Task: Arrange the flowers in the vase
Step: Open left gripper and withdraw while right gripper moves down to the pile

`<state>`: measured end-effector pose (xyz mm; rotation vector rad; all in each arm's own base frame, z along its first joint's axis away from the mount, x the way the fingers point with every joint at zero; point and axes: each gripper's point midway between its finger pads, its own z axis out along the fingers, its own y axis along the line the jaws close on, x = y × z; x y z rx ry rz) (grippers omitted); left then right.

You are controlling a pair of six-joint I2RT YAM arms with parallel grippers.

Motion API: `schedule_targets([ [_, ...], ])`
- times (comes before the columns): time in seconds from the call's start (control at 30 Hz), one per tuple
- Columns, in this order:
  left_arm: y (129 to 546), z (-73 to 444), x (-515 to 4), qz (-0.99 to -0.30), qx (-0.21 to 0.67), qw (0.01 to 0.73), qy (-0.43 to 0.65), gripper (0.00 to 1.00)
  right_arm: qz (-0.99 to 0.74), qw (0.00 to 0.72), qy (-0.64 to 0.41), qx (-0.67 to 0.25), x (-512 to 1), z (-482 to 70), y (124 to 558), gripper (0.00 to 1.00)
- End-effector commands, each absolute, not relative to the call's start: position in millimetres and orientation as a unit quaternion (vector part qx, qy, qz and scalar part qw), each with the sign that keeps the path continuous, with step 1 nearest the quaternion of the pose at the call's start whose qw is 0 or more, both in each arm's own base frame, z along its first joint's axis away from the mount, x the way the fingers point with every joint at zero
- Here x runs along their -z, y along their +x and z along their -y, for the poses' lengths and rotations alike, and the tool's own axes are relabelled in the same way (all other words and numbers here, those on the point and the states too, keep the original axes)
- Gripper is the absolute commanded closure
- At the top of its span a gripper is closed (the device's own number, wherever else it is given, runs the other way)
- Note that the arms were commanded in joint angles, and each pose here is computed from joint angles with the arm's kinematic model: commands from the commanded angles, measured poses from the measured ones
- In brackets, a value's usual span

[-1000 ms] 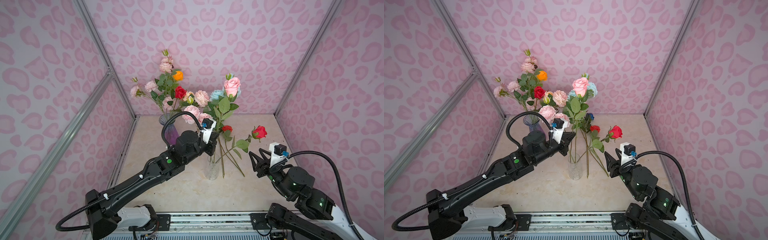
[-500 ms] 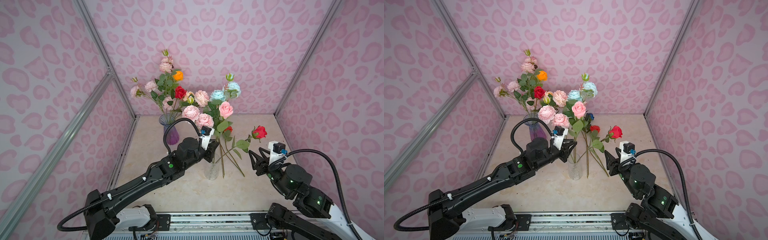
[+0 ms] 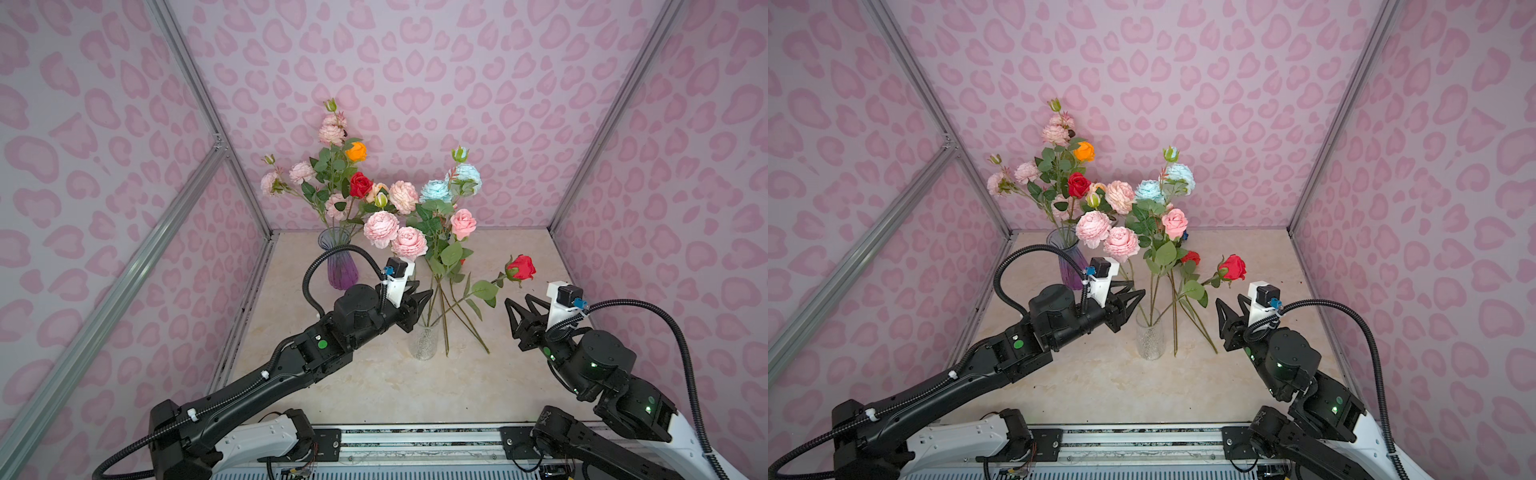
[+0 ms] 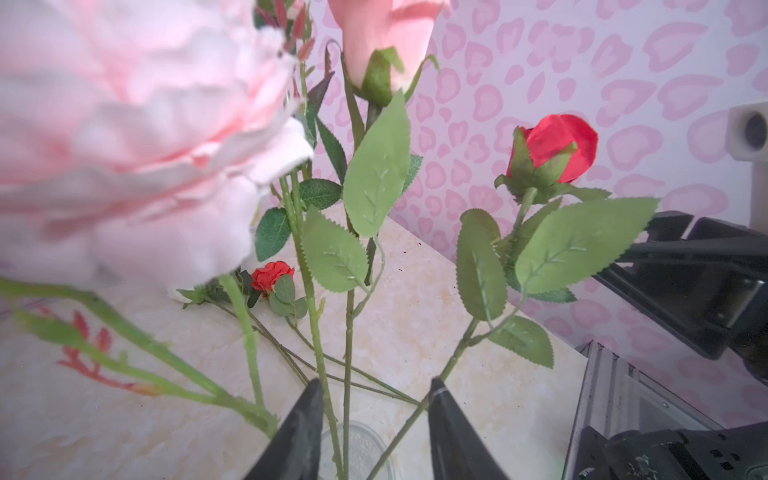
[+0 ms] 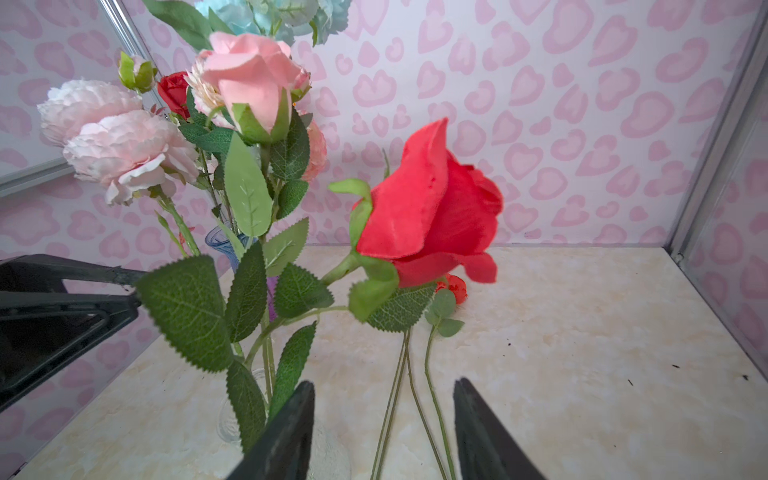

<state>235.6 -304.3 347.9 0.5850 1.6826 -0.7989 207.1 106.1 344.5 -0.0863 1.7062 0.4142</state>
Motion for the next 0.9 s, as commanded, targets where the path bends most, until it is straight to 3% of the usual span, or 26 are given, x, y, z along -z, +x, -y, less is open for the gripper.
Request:
schedule_targets([
  [0.0,227,296,-362,-0.699,0.356,0.571,0.242,0.57,-0.749,0.644,-0.008,-0.153,-349,-89,208,0.51],
  [0.17,209,272,-373,-0.684,0.379,0.583,0.222,0.57,-0.764,0.634,0.026,-0.119,-330,-74,213,0.65],
  [0.3,199,244,-370,-0.68,0.386,0.594,0.188,0.56,-0.782,0.611,0.042,-0.119,-308,-72,219,0.87],
  [0.43,195,215,-357,-0.685,0.381,0.604,0.141,0.56,-0.801,0.576,0.073,-0.143,-268,-75,233,0.97],
  [0.73,194,171,-315,-0.706,0.37,0.602,0.041,0.53,-0.834,0.463,0.17,-0.248,-158,-76,273,0.99],
  [0.87,198,165,-285,-0.725,0.363,0.585,0.01,0.5,-0.868,0.407,0.144,-0.247,-132,-92,287,0.88],
])
